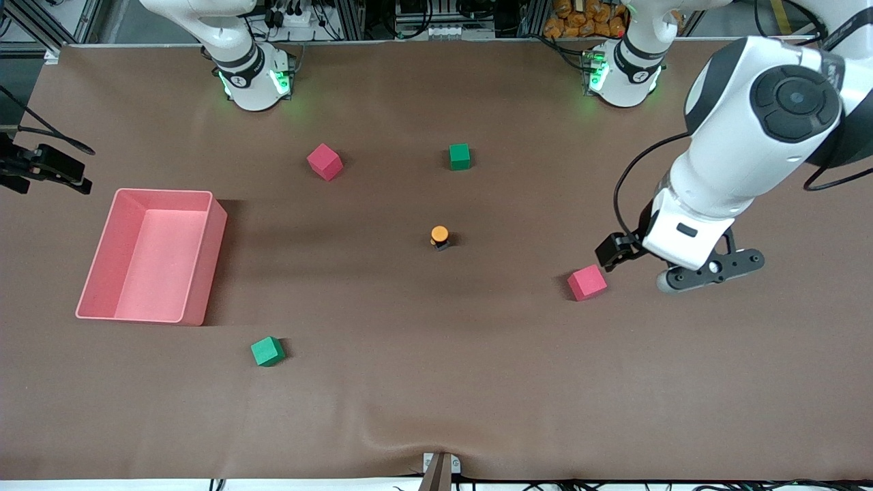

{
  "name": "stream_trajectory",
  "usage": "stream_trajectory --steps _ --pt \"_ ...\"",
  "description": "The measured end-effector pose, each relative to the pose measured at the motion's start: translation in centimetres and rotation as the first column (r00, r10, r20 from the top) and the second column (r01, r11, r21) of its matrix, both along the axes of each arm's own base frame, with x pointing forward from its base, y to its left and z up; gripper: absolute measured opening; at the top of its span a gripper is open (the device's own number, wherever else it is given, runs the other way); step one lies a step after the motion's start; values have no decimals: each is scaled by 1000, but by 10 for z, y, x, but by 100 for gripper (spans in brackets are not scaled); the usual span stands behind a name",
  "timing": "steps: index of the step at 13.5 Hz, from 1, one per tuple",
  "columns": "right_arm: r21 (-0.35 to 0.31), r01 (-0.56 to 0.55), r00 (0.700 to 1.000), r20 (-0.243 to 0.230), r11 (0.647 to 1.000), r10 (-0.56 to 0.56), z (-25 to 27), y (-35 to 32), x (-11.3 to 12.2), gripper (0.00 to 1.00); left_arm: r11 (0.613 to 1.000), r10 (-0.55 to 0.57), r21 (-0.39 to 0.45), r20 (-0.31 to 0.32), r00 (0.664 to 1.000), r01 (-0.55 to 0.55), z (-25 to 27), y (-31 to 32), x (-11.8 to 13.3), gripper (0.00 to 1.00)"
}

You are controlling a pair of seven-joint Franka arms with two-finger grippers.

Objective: Place and upright button with both arms

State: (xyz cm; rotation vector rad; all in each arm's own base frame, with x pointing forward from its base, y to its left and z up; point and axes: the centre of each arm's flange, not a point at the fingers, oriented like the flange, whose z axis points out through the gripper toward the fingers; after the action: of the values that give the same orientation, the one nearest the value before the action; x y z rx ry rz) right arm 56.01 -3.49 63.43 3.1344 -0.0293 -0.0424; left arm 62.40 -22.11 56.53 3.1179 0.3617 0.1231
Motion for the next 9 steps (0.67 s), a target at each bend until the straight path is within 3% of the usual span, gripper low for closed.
stream_trajectory --steps 4,9 --pt "0 0 1000 0 1000 0 0 0 0 100 1000 -3 -18 -57 998 2 48 20 -36 100" --pt "0 0 1000 -1 1000 0 0 0 0 100 997 -56 -56 -75 996 52 80 84 -66 100"
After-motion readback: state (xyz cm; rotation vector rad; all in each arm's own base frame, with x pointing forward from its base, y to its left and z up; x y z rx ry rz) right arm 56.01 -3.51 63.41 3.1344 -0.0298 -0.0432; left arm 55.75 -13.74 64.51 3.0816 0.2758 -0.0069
